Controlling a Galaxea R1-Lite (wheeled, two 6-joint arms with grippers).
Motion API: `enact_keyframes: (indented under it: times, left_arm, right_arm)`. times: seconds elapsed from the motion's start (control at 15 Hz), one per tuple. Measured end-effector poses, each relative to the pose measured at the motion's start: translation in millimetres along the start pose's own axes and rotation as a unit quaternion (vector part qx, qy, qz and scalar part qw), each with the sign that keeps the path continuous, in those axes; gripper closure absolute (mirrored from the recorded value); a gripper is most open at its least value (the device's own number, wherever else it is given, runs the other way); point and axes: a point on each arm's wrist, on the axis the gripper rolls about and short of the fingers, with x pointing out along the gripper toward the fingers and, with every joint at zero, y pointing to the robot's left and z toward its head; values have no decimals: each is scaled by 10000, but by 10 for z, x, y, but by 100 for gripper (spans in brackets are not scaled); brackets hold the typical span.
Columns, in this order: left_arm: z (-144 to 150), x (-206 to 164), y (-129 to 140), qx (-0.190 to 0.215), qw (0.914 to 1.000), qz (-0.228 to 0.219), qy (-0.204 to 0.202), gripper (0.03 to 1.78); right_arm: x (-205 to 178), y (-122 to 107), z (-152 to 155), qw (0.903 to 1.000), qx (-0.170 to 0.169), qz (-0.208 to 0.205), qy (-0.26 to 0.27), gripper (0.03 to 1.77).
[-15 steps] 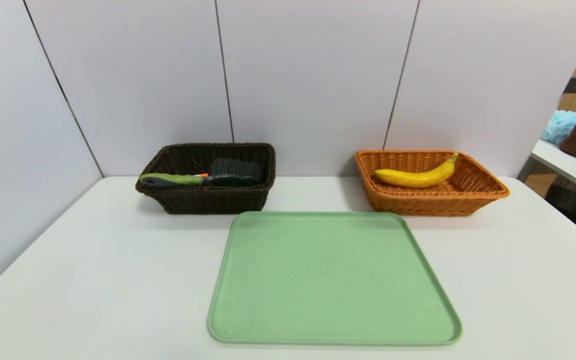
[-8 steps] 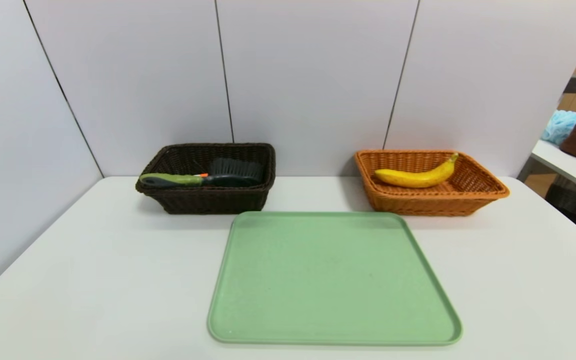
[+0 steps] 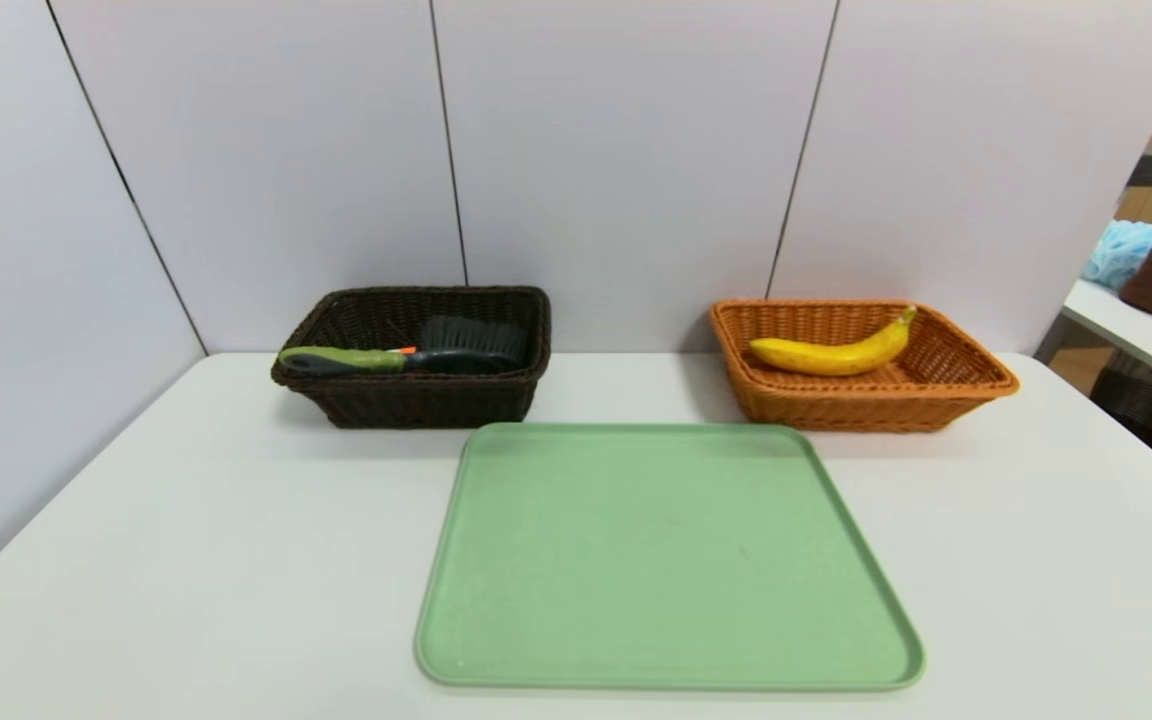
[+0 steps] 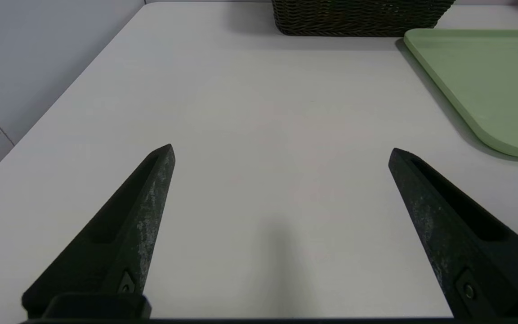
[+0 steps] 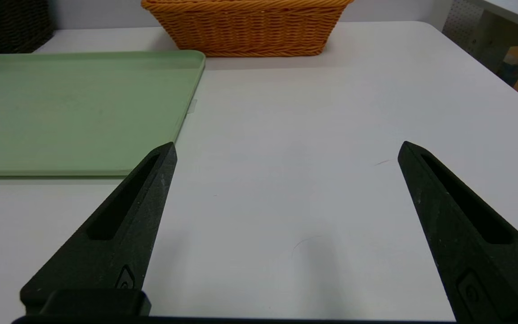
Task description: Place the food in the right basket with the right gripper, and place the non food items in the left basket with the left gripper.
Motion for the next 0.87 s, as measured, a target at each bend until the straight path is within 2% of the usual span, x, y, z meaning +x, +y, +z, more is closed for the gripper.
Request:
enact_keyframes:
  times: [0.87]
  left_arm:
    - [1, 0, 0, 11, 10000, -2, -3, 12]
  right_arm:
    - [0, 0, 2, 10000, -12, 2, -7, 10]
